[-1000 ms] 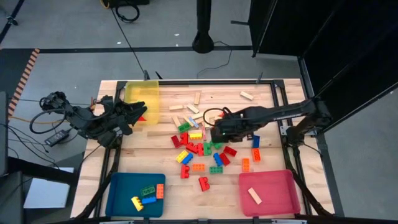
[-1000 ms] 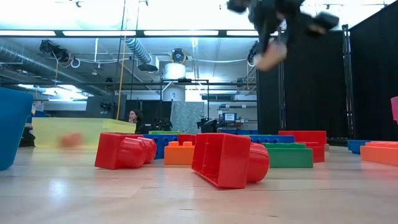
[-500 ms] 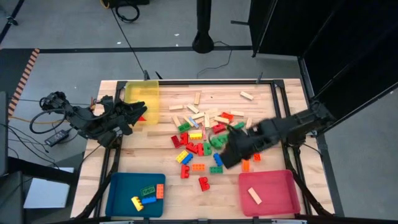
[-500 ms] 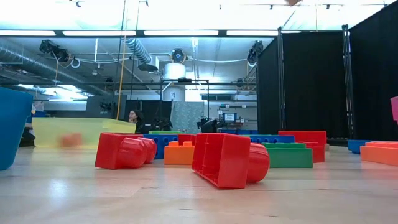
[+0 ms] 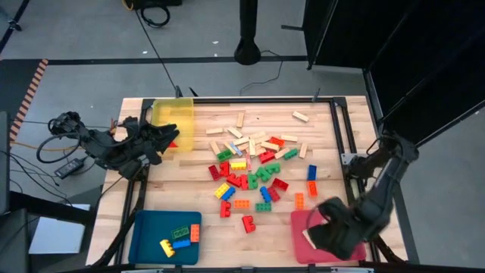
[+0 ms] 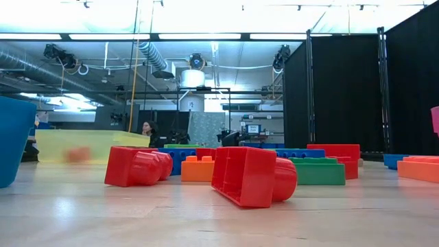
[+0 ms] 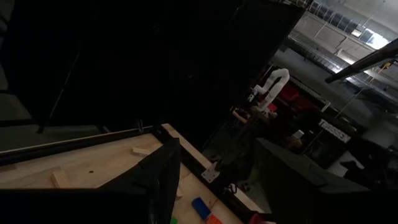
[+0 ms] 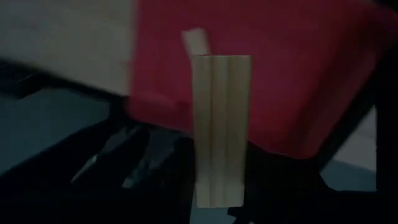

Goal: Sort blocks by size
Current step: Put the wooden block into the red bin

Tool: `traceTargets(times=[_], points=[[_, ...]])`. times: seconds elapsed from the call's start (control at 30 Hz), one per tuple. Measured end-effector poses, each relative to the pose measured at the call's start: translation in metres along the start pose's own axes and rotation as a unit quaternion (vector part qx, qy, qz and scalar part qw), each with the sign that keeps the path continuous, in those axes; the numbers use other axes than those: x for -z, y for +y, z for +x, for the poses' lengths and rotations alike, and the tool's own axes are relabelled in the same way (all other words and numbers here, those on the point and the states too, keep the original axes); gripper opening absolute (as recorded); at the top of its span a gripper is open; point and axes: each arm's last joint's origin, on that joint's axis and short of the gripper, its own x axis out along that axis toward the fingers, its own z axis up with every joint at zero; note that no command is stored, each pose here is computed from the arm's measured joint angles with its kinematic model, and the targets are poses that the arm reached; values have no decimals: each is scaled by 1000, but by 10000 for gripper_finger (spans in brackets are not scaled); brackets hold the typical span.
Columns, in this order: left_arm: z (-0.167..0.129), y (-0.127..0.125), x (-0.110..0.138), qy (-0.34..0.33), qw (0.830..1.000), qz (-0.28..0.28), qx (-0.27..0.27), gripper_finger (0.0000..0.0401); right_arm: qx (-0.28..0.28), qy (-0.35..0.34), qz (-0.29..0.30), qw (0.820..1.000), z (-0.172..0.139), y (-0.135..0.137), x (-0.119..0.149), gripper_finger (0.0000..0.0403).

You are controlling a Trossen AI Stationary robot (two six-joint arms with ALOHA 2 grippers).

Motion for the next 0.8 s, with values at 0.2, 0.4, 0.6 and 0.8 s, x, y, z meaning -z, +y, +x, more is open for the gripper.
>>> traceTargets(times=[0.2,0.4,0.6,0.8], points=[[1,-1,2,2,1000,4,-1,209,43,-1,33,999,42,-18,13,122],[2,-2,4,4,1000,7,-2,209,31,1,34,999,90,-18,4,122],[4,-4,7,6,1000,9,-4,209,19,10,33,999,130,-24,-9,122],[5,-5,9,8,1000,13,-5,209,44,-14,38,998,153,-36,-24,125]])
